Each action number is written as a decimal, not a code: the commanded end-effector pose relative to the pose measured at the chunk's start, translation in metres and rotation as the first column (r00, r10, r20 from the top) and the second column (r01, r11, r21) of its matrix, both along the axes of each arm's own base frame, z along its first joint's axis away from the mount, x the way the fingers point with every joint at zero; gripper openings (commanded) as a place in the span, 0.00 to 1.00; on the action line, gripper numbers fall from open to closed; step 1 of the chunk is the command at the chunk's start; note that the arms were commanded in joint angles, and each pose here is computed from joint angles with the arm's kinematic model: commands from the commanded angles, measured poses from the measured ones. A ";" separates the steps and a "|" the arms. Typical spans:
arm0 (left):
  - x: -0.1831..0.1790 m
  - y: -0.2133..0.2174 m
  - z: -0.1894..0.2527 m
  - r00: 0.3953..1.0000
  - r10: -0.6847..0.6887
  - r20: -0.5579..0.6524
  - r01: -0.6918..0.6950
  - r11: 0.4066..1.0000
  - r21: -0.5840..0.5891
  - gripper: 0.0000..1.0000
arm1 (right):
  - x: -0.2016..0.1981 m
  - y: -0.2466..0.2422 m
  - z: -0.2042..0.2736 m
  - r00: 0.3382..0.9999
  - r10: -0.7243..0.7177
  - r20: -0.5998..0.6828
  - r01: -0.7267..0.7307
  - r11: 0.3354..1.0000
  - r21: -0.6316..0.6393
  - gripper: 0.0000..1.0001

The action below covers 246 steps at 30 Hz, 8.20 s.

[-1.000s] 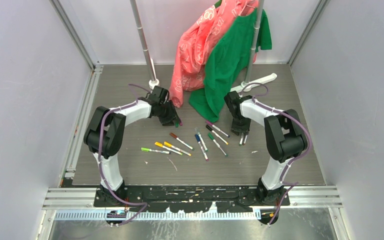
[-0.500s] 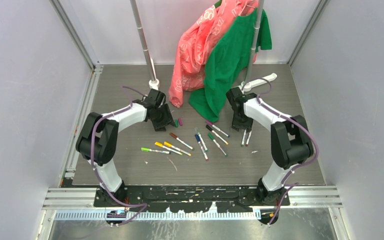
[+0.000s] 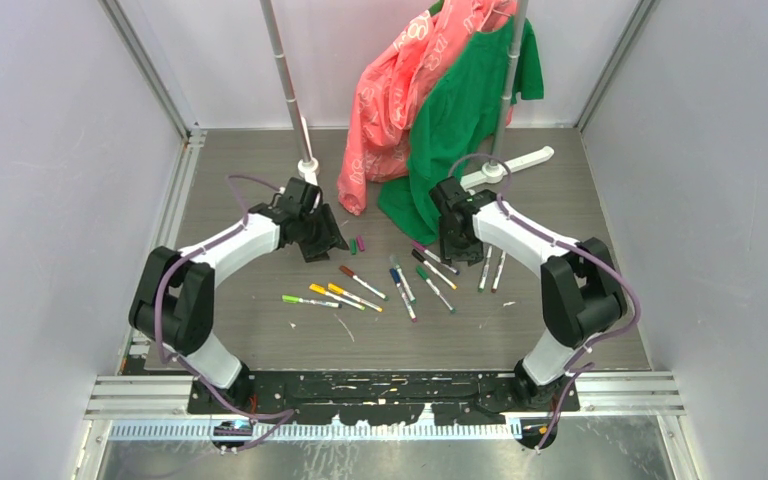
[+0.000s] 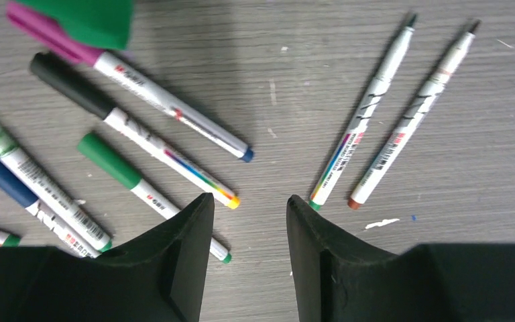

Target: Open the pen caps

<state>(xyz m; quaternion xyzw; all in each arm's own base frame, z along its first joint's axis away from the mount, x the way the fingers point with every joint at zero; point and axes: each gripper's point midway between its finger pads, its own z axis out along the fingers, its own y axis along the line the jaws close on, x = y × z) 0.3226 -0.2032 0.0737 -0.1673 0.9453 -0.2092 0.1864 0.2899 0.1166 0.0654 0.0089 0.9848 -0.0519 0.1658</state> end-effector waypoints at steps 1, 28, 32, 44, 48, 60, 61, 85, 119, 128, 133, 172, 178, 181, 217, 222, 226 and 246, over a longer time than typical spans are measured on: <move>-0.001 -0.004 0.021 0.999 0.009 0.038 -0.007 0.998 -0.056 0.54 | 0.016 0.019 0.008 0.995 0.092 0.034 -0.092 0.995 0.025 0.50; -0.006 -0.002 0.026 0.998 0.038 0.053 -0.033 0.996 -0.085 0.54 | 0.040 0.037 -0.043 0.972 0.222 -0.071 -0.221 0.975 0.025 0.50; -0.005 -0.001 0.028 0.998 0.043 0.055 -0.038 0.995 -0.089 0.54 | 0.034 0.039 -0.050 0.972 0.214 -0.101 -0.208 0.976 0.061 0.47; -0.013 0.005 0.039 0.996 0.049 0.071 -0.042 0.995 -0.093 0.54 | -0.003 0.035 -0.072 0.959 0.153 -0.238 -0.127 0.984 0.121 0.16; -0.017 0.008 0.045 0.996 0.051 0.075 -0.043 0.995 -0.095 0.54 | -0.004 0.032 -0.063 0.966 0.140 -0.216 -0.117 0.986 0.116 0.09; -0.022 0.003 0.069 0.992 0.053 0.115 -0.034 0.987 -0.157 0.55 | -0.014 0.026 -0.010 0.978 0.174 -0.111 -0.167 0.983 0.069 0.01; -0.023 0.002 0.072 0.991 0.053 0.121 -0.032 0.986 -0.165 0.55 | -0.016 0.026 -0.004 0.979 0.176 -0.102 -0.170 0.983 0.068 0.01; -0.031 -0.064 0.098 0.983 -0.043 0.176 0.124 0.868 -0.481 0.59 | -0.093 0.158 0.064 0.924 0.383 0.002 -0.350 0.842 0.411 0.02; -0.038 -0.047 0.076 0.991 -0.039 0.128 0.082 0.931 -0.356 0.29 | -0.087 0.247 0.083 0.874 0.482 0.057 -0.443 0.745 0.498 0.02; -0.040 -0.047 0.081 0.990 -0.038 0.138 0.087 0.926 -0.367 0.00 | -0.083 0.251 0.083 0.876 0.477 0.075 -0.446 0.740 0.504 0.02; -0.040 -0.049 0.084 0.990 -0.033 0.139 0.086 0.914 -0.397 0.00 | -0.081 0.255 0.084 0.875 0.477 0.088 -0.449 0.730 0.515 0.16; 0.051 0.009 0.058 0.963 0.264 0.053 -0.205 0.847 -0.490 0.00 | -0.120 0.192 0.028 0.904 0.428 0.006 -0.384 0.804 0.455 0.01; 0.052 0.010 0.049 0.980 0.195 0.039 -0.159 0.885 -0.439 0.00 | -0.101 0.173 0.033 0.921 0.385 0.054 -0.379 0.856 0.351 0.01; 0.045 0.013 0.037 0.993 0.111 0.030 -0.093 0.932 -0.350 0.00 | -0.077 0.149 0.041 0.949 0.297 0.110 -0.316 0.913 0.260 0.01; 0.026 0.012 -0.052 0.988 -0.070 -0.136 0.078 0.995 0.058 0.21 | 0.009 -0.029 -0.036 0.960 -0.280 -0.012 0.280 0.960 -0.009 0.10; 0.031 0.013 -0.053 0.988 -0.076 -0.136 0.087 0.993 0.075 0.32 | 0.009 -0.036 -0.046 0.952 -0.303 -0.032 0.302 0.953 -0.041 0.20; 0.034 0.014 -0.051 0.989 -0.075 -0.129 0.087 0.992 0.089 0.41 | 0.009 -0.039 -0.049 0.951 -0.308 -0.036 0.306 0.950 -0.059 0.32; 0.030 0.021 0.021 1.000 -0.027 -0.003 0.027 0.997 0.068 0.51 | 0.024 -0.026 0.024 0.980 -0.169 0.108 0.173 0.985 -0.024 0.45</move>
